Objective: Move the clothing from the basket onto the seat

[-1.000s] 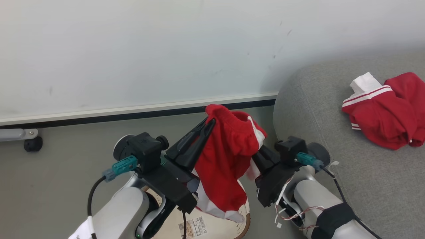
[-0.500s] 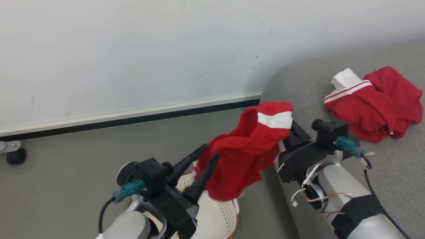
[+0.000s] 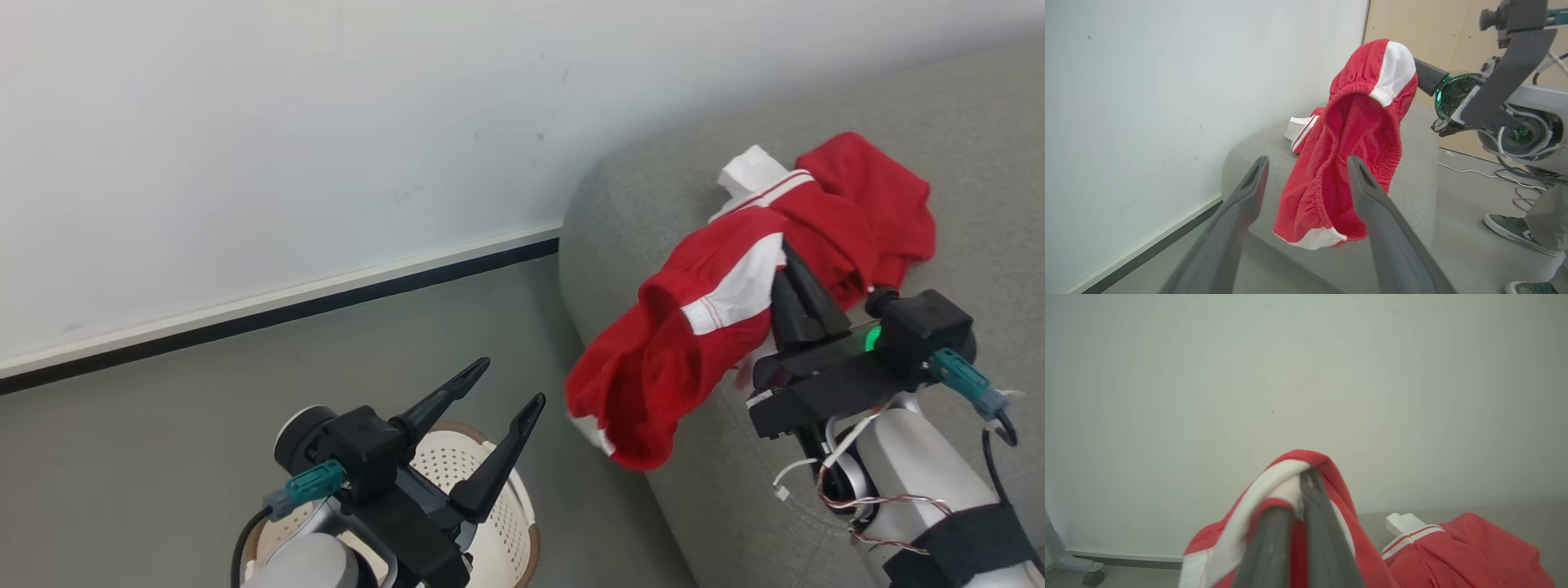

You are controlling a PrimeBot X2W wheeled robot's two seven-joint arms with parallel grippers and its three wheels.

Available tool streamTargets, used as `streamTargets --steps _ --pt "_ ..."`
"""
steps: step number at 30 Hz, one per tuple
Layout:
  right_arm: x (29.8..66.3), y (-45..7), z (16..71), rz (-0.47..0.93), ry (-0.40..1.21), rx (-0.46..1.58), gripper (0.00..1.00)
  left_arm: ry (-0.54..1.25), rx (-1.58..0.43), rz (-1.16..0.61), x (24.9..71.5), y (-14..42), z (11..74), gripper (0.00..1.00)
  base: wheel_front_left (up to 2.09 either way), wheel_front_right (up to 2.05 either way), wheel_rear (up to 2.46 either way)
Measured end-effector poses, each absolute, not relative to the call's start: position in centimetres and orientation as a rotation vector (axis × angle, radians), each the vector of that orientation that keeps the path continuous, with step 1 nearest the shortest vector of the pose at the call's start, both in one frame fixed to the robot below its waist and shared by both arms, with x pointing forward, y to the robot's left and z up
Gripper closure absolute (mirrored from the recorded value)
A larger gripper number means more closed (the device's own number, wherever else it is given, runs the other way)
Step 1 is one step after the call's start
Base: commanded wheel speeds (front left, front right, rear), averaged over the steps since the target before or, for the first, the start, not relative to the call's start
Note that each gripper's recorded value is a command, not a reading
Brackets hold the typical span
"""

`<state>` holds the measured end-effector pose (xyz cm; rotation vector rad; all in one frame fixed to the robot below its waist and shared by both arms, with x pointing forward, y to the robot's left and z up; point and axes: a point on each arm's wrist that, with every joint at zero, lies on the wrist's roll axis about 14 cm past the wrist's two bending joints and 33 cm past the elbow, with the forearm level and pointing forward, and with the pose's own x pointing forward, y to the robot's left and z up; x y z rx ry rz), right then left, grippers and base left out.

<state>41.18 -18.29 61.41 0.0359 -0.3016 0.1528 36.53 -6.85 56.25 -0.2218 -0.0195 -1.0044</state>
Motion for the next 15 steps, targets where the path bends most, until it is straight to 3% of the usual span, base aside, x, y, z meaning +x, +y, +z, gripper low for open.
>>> streamTargets --steps 15 --pt "34.9 -23.5 65.9 -0.021 -0.477 0.014 1.00 -0.040 -0.207 -1.159 35.6 -11.1 56.2 0.00 0.00 0.00 0.00"
